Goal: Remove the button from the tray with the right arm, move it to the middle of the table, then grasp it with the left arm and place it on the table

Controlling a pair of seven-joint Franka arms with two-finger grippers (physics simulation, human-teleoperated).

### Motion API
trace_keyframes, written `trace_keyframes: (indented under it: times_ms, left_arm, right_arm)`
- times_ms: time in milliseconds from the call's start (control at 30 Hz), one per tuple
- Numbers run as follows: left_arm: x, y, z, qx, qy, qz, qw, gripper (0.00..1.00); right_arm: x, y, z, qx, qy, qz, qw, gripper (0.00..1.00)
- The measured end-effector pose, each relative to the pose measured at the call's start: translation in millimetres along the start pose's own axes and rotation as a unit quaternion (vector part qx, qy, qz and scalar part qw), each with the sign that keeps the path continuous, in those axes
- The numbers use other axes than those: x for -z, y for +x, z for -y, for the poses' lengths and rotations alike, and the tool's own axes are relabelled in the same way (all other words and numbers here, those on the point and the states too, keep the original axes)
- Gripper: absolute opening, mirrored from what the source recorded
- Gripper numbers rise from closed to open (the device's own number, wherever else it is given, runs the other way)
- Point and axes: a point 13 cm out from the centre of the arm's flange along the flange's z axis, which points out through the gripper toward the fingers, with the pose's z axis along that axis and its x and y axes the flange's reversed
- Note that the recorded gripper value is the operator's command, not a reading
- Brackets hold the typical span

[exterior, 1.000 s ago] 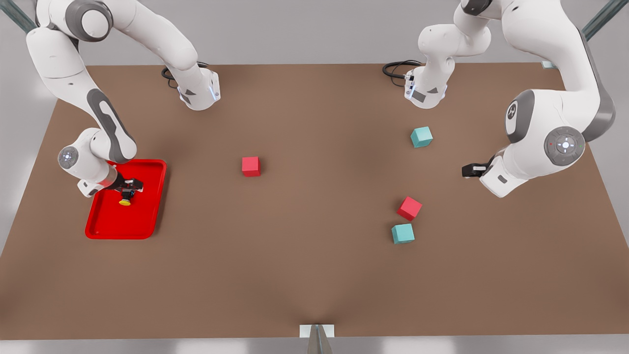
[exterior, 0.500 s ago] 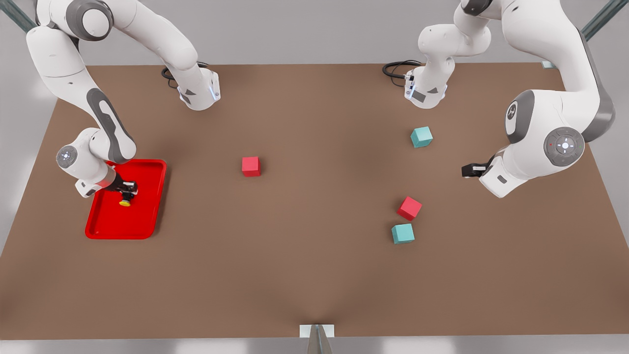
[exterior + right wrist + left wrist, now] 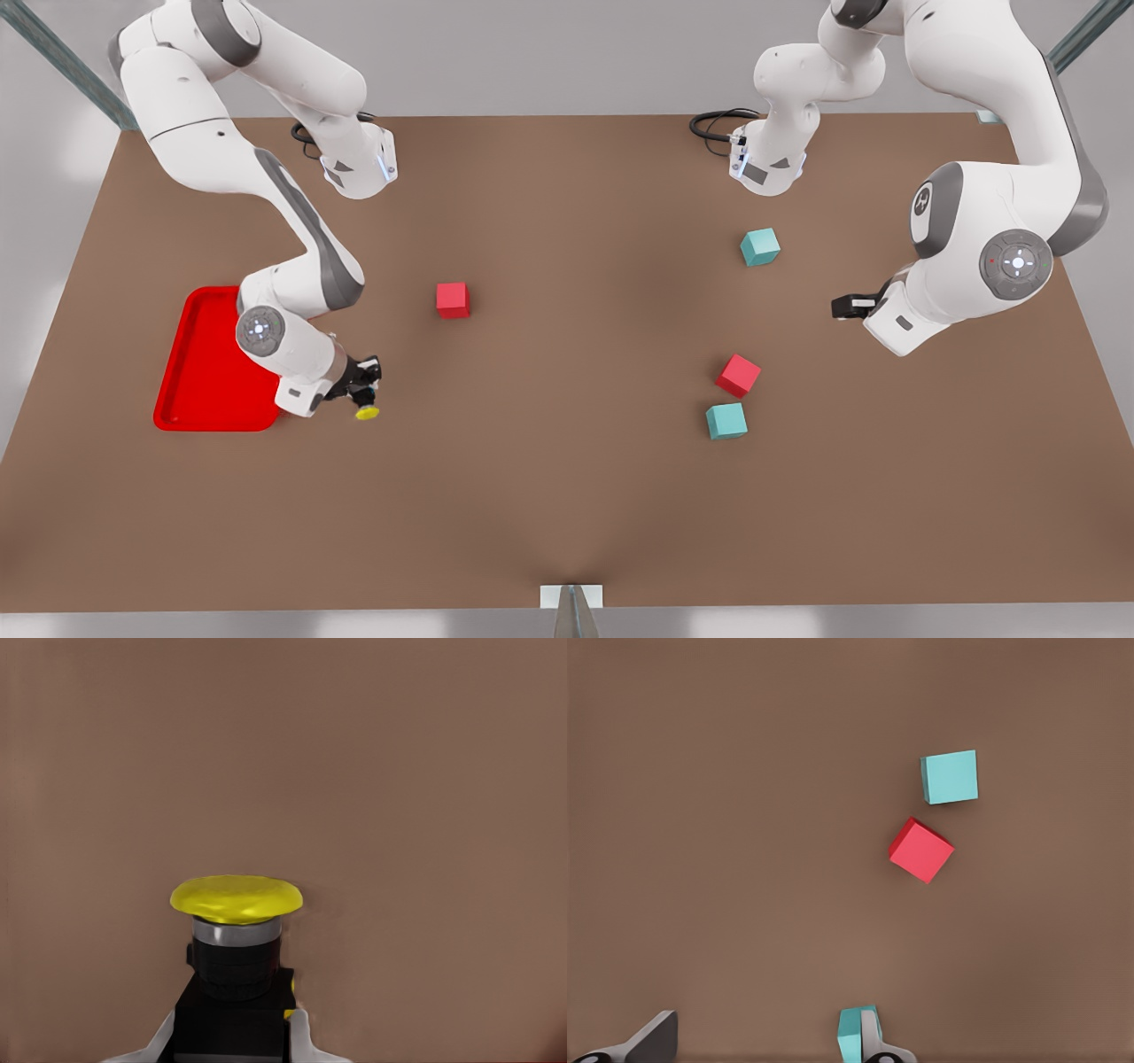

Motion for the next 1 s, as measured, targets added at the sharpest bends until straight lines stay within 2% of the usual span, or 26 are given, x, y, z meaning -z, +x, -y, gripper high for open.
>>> trace_keyframes:
  times_ms: [133,300,567,867,933,1000]
  left_arm:
    - [0,1,1,0.0,0.0,-0.002,1.0,1.0]
    - [-3,0,1,-0.001,0.0,-0.005,1.0,1.0]
    - [-3,2,2,-0.001,-0.001,-0.007,1.0,1.0]
    - [-4,2,2,-0.001,-0.001,-0.009,1.0,1.0]
    - [-4,2,2,-0.001,-0.001,-0.009,1.0,1.0]
    - [-4,2,2,-0.001,-0.001,-0.009,1.0,1.0]
  right_arm:
    - [-21,-38,-107,-0.006,-0.027,-0.014,1.0,0.39]
    - [-40,-78,-215,-0.049,-0.016,-0.009,0.999,0.39]
    - [-91,-135,-301,-0.186,-0.034,0.01,0.982,0.4]
    - [-129,-134,-352,-0.296,-0.032,0.007,0.955,0.42]
    - [-137,-130,-357,-0.314,-0.03,0.003,0.949,0.46]
    - [-146,-127,-356,-0.332,-0.026,-0.001,0.943,0.62]
